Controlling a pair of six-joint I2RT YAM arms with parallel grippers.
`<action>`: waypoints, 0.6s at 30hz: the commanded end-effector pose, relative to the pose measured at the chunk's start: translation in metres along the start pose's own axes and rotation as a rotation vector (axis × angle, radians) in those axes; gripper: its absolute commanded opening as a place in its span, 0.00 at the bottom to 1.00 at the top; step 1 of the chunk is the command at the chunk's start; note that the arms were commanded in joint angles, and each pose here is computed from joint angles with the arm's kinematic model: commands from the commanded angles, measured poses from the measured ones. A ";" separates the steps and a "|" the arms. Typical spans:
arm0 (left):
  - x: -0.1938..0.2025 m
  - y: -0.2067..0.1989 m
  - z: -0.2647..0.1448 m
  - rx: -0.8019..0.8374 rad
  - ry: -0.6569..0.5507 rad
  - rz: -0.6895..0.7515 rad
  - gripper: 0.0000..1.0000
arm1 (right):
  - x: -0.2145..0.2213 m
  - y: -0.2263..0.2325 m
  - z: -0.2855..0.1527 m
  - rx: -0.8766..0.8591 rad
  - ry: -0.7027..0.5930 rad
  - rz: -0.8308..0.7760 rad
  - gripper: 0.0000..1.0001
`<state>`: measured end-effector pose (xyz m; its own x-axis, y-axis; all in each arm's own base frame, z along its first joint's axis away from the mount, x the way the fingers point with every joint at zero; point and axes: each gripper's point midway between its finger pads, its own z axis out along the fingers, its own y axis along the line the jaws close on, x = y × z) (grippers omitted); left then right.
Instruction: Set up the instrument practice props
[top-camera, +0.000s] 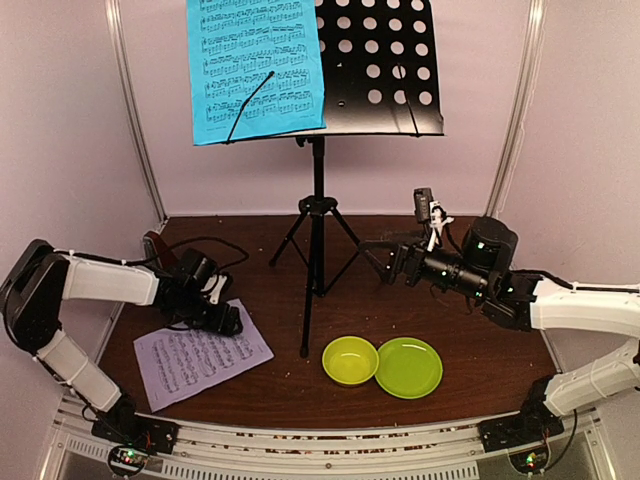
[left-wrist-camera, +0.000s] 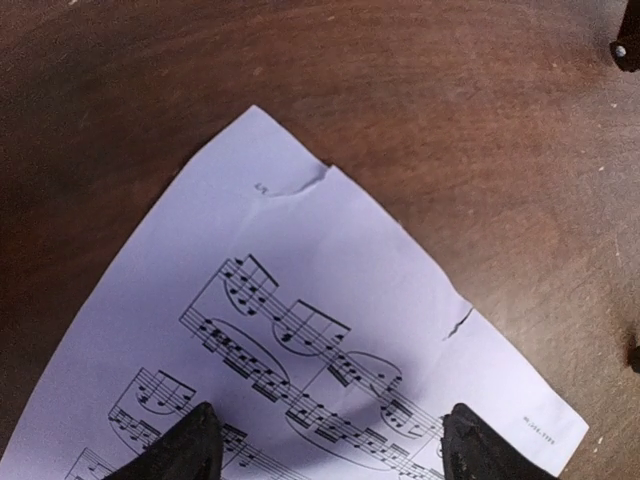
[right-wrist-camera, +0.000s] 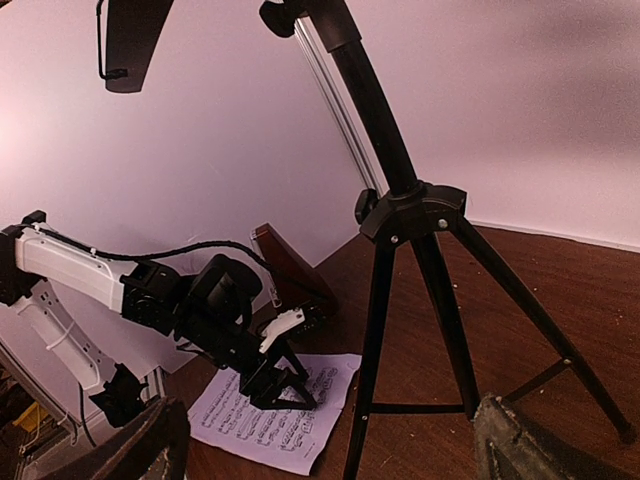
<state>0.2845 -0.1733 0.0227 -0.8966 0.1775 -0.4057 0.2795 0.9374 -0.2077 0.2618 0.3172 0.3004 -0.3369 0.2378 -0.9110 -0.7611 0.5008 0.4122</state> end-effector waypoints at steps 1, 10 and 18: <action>-0.021 -0.034 0.013 0.166 0.004 0.107 0.76 | -0.008 0.006 0.002 -0.018 -0.029 0.003 1.00; -0.065 -0.092 0.021 0.293 0.030 0.450 0.69 | -0.012 0.007 0.006 -0.023 -0.033 0.013 1.00; -0.093 -0.065 -0.047 0.238 -0.271 0.254 0.73 | -0.009 0.007 0.004 -0.019 -0.017 -0.004 1.00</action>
<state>0.3285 -0.2631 0.0852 -0.6703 0.4461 -0.5931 0.6724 0.7033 -0.2310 0.2646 0.3202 0.2981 -0.3475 0.2390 -0.9067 -0.7563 0.5002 0.4217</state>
